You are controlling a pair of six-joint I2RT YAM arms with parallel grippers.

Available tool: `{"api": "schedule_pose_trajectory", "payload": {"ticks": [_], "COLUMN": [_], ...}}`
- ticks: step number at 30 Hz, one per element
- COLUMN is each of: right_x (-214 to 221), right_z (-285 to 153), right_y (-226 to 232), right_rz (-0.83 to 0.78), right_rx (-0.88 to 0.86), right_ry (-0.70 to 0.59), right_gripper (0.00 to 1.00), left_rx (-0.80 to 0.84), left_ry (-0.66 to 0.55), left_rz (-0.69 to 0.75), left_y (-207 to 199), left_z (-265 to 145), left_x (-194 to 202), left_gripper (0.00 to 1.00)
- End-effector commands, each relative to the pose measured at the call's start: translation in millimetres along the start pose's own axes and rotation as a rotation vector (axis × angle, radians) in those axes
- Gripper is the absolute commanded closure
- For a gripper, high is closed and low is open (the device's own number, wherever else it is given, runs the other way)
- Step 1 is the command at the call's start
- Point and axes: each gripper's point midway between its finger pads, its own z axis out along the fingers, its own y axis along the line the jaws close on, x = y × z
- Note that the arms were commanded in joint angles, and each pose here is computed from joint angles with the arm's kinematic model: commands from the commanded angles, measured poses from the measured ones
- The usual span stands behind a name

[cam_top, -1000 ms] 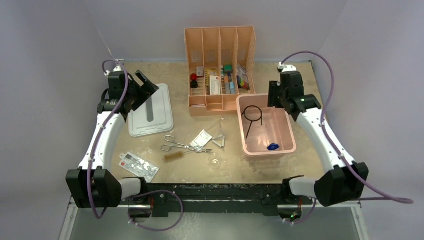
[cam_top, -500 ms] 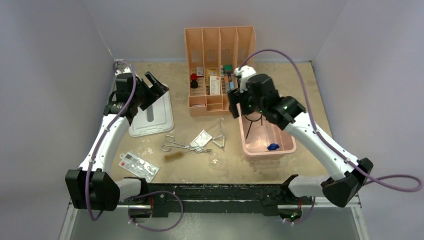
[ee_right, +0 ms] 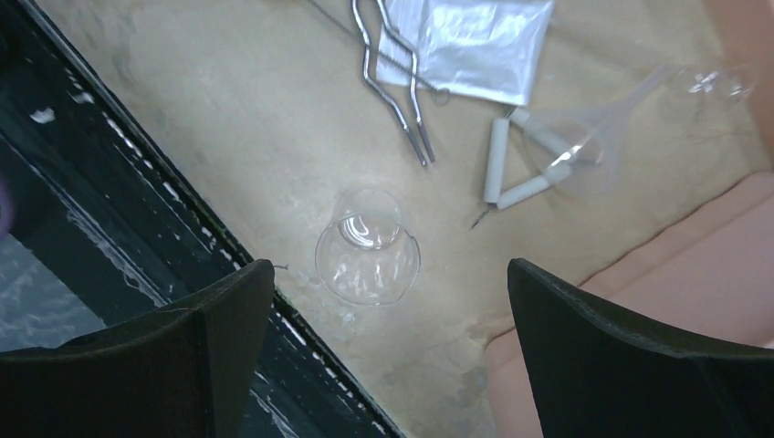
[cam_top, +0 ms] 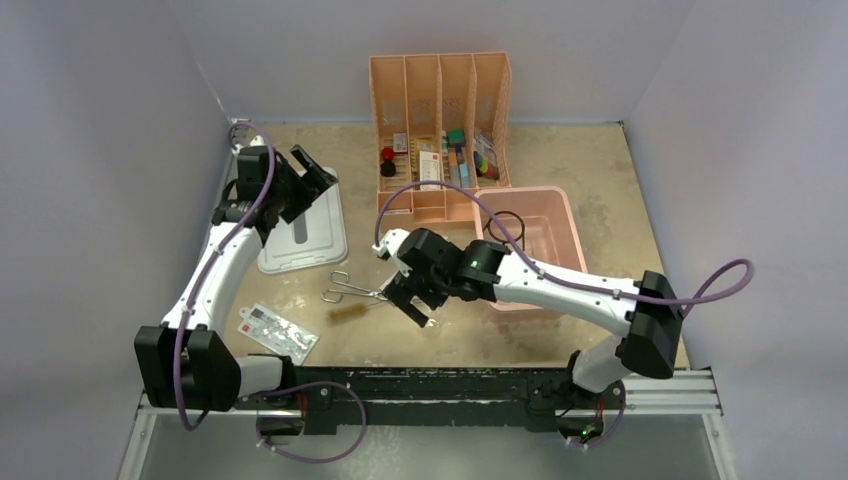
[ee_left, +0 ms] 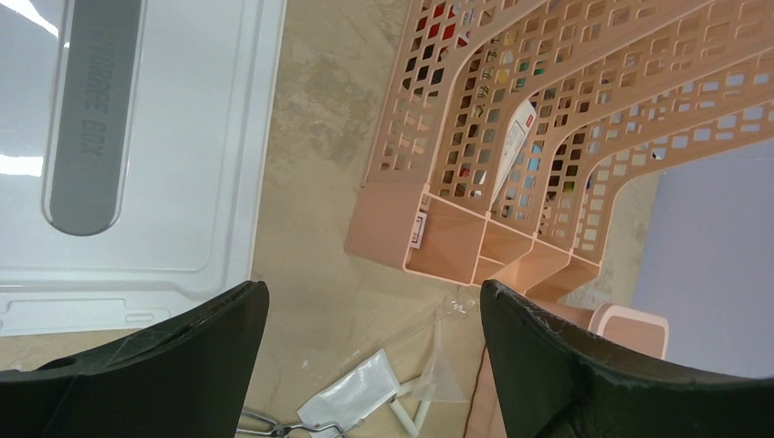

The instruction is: Organize the chemistry lab equipment

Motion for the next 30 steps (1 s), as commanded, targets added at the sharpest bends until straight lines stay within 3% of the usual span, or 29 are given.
{"api": "schedule_pose_trajectory", "payload": {"ticks": [1, 16, 25, 30], "right_x": [16.2, 68.3, 80.4, 78.8], "right_z": [16.9, 62.8, 71.4, 68.6], "right_y": [12.1, 30.7, 22.9, 23.6], "right_rz": [0.014, 0.001, -0.024, -0.031], "right_rx": [-0.045, -0.114, -0.067, -0.072], "right_ry": [0.047, 0.245, 0.292, 0.293], "right_gripper": [0.01, 0.05, 0.24, 0.46], "left_rx": [0.022, -0.014, -0.022, -0.025], "left_ry": [-0.018, -0.022, -0.028, -0.03], "left_rz": [-0.001, 0.015, 0.016, 0.014], "left_y": [-6.5, 0.3, 3.0, 4.6], "left_z": [0.4, -3.5, -7.1, -9.8], "left_x": [-5.7, -6.1, -5.4, -3.9], "left_gripper": [0.14, 0.14, 0.14, 0.14]}}
